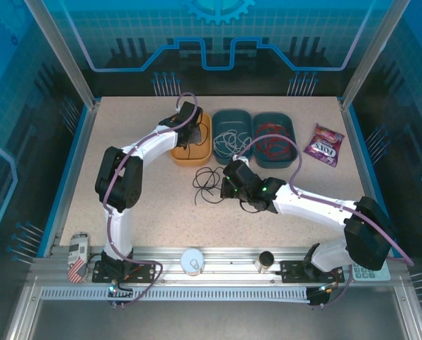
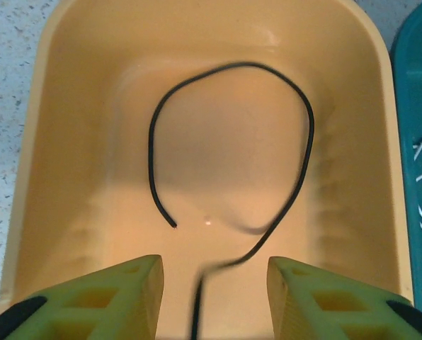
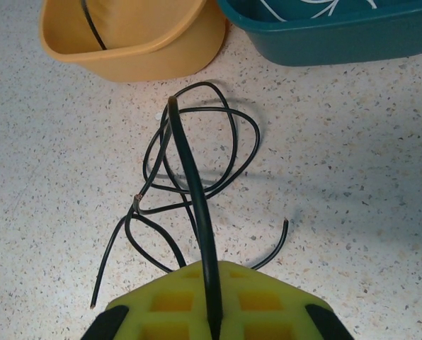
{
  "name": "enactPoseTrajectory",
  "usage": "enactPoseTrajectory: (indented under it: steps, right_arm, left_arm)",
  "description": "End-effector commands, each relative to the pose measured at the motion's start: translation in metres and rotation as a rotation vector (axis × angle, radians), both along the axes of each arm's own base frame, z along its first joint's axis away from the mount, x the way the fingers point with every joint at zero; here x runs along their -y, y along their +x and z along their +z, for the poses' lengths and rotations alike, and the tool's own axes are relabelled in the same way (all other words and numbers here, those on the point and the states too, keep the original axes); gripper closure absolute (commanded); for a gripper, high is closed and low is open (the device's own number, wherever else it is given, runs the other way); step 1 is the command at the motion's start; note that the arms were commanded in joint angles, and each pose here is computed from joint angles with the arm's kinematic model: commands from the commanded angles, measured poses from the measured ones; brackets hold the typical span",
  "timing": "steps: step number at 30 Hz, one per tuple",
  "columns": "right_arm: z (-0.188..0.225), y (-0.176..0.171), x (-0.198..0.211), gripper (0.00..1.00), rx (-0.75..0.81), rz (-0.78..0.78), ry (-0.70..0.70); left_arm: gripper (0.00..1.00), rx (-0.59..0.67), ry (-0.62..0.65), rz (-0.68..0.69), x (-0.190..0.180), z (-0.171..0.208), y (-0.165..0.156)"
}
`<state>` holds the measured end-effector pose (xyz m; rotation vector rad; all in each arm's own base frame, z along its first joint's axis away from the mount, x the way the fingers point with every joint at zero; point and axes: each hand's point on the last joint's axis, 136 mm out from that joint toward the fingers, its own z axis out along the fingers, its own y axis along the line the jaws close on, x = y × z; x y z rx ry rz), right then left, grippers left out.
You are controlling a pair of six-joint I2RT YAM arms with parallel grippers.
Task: Untangle the cables
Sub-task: Place the cable into the container, then pass the cable.
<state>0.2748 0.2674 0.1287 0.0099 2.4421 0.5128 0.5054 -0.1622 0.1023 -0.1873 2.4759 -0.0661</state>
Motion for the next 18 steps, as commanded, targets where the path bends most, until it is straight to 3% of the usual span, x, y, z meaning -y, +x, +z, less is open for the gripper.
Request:
enactPoseTrajectory:
  steps: [1, 9, 18]
  right_arm:
    - [0.004, -0.002, 0.005, 0.93, 0.016, -0.017, -0.006]
    - [0.004, -0.002, 0.005, 0.93, 0.019, -0.014, -0.007]
    - [0.005, -0.002, 0.007, 0.93, 0.024, -0.018, -0.014]
  left_arm:
    - [0.49, -0.001, -0.046, -0.015, 0.01, 0.01, -0.002]
    - [0.23, 0.066, -0.055, -0.025, 0.007, 0.045, -0.007]
    - [0.1, 0.126, -0.118, -0.085, 0.01, 0.092, -0.03]
